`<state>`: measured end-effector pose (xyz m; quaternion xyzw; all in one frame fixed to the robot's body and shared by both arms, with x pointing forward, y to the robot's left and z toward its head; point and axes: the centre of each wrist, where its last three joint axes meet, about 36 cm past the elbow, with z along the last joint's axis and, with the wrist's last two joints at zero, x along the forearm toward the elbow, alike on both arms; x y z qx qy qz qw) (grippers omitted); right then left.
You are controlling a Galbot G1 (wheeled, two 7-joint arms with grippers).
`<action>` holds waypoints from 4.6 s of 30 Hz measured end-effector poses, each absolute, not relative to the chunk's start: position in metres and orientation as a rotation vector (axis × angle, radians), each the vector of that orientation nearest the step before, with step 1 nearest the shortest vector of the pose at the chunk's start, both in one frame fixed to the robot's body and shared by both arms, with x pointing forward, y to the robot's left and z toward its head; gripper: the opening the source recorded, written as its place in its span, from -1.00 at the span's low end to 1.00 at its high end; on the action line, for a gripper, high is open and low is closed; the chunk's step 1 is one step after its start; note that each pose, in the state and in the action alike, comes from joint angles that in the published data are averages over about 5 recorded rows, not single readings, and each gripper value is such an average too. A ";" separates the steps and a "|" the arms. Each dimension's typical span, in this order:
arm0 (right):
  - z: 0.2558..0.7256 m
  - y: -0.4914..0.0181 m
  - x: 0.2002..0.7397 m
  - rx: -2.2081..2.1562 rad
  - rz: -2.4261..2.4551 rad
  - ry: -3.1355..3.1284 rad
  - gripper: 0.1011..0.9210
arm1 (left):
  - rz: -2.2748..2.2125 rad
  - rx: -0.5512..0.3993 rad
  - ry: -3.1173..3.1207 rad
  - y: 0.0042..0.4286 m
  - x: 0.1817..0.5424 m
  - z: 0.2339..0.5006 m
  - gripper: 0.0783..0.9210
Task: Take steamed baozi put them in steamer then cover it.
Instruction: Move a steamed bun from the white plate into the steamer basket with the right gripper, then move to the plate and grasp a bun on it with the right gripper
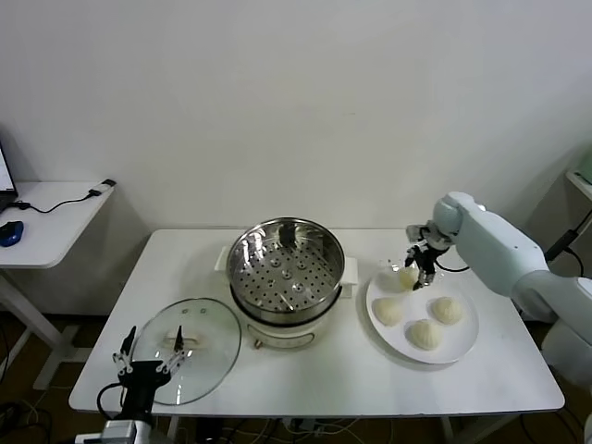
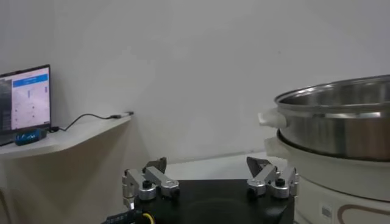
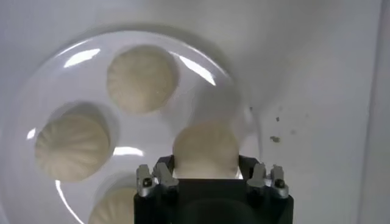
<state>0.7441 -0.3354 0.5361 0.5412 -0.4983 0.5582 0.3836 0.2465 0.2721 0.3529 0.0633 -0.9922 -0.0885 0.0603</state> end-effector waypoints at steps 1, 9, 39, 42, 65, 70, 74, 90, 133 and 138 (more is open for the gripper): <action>0.547 -0.329 0.746 1.398 1.446 -1.262 0.43 | -0.268 0.191 -3.003 0.272 0.246 0.353 0.77; 0.637 -0.263 0.755 1.546 1.705 -1.127 0.43 | -0.265 0.186 -2.998 0.270 0.242 0.353 0.77; 0.647 0.018 0.720 1.864 2.510 -0.174 0.45 | -0.270 0.193 -2.983 0.270 0.238 0.354 0.77; 0.631 0.024 0.720 1.871 2.507 -0.144 0.45 | -0.268 0.192 -2.982 0.269 0.238 0.353 0.77; 0.596 0.027 0.723 1.896 2.472 -0.105 0.76 | -0.257 0.187 -2.966 0.265 0.237 0.349 0.77; 0.620 0.013 0.724 1.899 2.468 -0.151 0.76 | -0.259 0.197 -2.963 0.265 0.236 0.350 0.77; 0.647 -0.009 0.726 1.903 2.442 -0.260 0.76 | -0.261 0.204 -2.961 0.266 0.235 0.351 0.77; 0.694 -0.192 0.718 1.647 1.853 -1.226 0.76 | -0.260 0.212 -2.978 0.264 0.234 0.361 0.77; 0.457 -0.313 0.665 1.336 1.160 -1.336 0.76 | -0.253 0.252 -2.942 0.267 0.218 0.354 0.77; 0.450 -0.313 0.665 1.328 1.156 -1.340 0.71 | -0.253 0.252 -2.940 0.267 0.218 0.353 0.77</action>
